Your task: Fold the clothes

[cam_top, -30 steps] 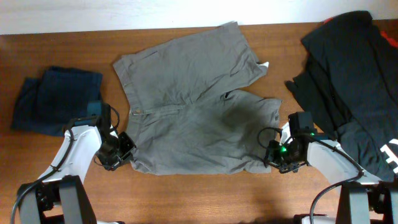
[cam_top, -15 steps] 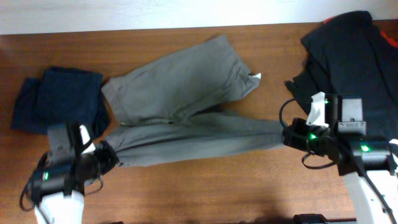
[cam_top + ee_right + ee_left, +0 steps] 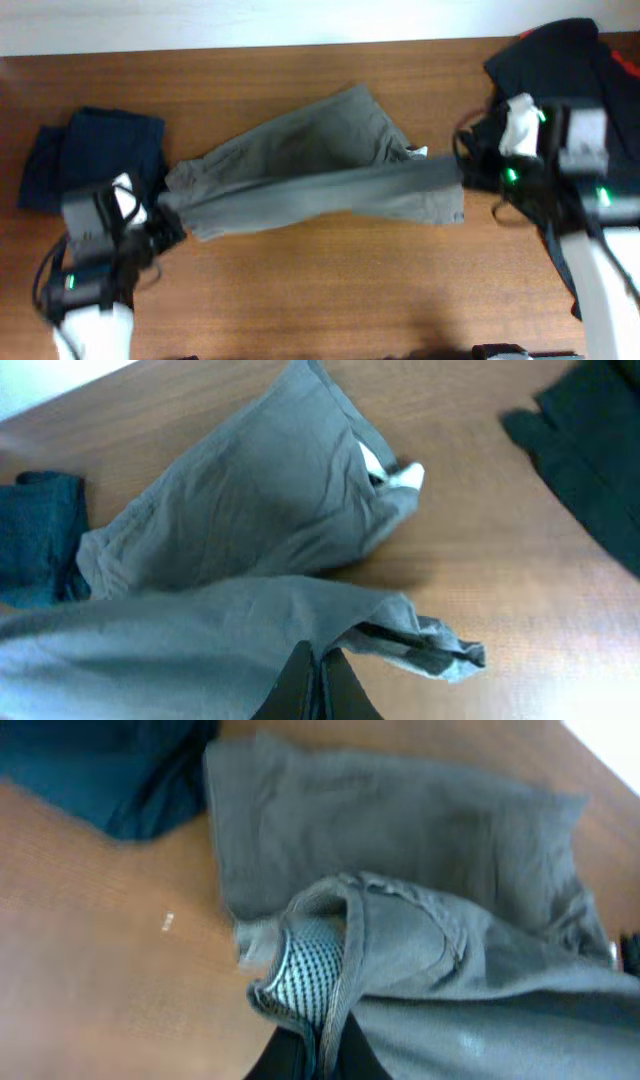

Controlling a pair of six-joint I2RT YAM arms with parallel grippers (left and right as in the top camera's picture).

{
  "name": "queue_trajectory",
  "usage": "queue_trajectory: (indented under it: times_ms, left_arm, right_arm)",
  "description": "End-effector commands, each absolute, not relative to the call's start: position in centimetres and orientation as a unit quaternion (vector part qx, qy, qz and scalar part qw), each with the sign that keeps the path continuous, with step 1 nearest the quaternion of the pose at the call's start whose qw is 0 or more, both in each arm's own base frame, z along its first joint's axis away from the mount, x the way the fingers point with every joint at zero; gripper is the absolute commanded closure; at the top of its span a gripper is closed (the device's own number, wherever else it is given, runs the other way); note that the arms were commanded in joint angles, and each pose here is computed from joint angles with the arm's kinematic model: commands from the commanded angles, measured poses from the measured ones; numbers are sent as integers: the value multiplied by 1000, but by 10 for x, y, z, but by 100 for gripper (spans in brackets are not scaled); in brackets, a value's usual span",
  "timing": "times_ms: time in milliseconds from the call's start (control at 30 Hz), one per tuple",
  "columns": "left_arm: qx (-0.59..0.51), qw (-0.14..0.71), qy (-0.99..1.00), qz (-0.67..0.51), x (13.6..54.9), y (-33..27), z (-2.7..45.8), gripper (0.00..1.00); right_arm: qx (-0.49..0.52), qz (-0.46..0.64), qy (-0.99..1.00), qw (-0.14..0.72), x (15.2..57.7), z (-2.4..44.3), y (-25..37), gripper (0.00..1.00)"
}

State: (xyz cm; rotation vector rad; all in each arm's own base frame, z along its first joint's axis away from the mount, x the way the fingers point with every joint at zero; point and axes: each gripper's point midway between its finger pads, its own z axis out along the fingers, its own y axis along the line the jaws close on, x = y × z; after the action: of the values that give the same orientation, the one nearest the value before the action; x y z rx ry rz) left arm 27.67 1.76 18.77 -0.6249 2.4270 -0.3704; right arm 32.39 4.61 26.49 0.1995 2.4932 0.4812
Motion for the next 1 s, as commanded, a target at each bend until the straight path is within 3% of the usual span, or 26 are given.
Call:
queue_trajectory:
  times_ms: [0, 167, 400, 433, 467, 500, 567, 600, 633, 667, 967]
  left_arm:
    - [-267, 305, 909, -100, 322, 48, 163, 100]
    - [-262, 335, 895, -133, 400, 56, 120, 100]
    - [-259, 357, 882, -164, 448, 54, 76, 99]
    - [-256, 365, 880, -165, 452, 54, 76, 96]
    - [-254, 371, 878, -166, 455, 54, 77, 85]
    - [-252, 375, 876, -166, 457, 54, 79, 74]
    - [-251, 380, 875, -166, 458, 55, 81, 13]
    - [-247, 376, 876, -173, 457, 51, 80, 1]
    - [-243, 367, 879, -184, 455, 46, 78, 1]
    - [-237, 357, 881, -200, 452, 40, 77, 1]
    - [-203, 218, 933, -201, 393, 18, 36, 1]
  right_arm:
    - [59, 129, 943, 300, 377, 256, 26, 96]
    - [2, 142, 949, 281, 458, 206, 53, 96]
    - [-48, 152, 938, 308, 523, 140, 104, 96]
    - [-51, 154, 936, 311, 529, 132, 108, 96]
    - [-50, 155, 936, 313, 533, 127, 110, 93]
    - [-51, 155, 935, 314, 535, 123, 111, 76]
    - [-48, 149, 937, 312, 537, 117, 108, 52]
    - [-44, 140, 938, 313, 538, 117, 103, 40]
    - [-39, 135, 939, 315, 539, 118, 98, 33]
    - [-32, 134, 941, 311, 537, 118, 91, 32]
    - [13, 116, 983, 141, 462, 83, 57, 29]
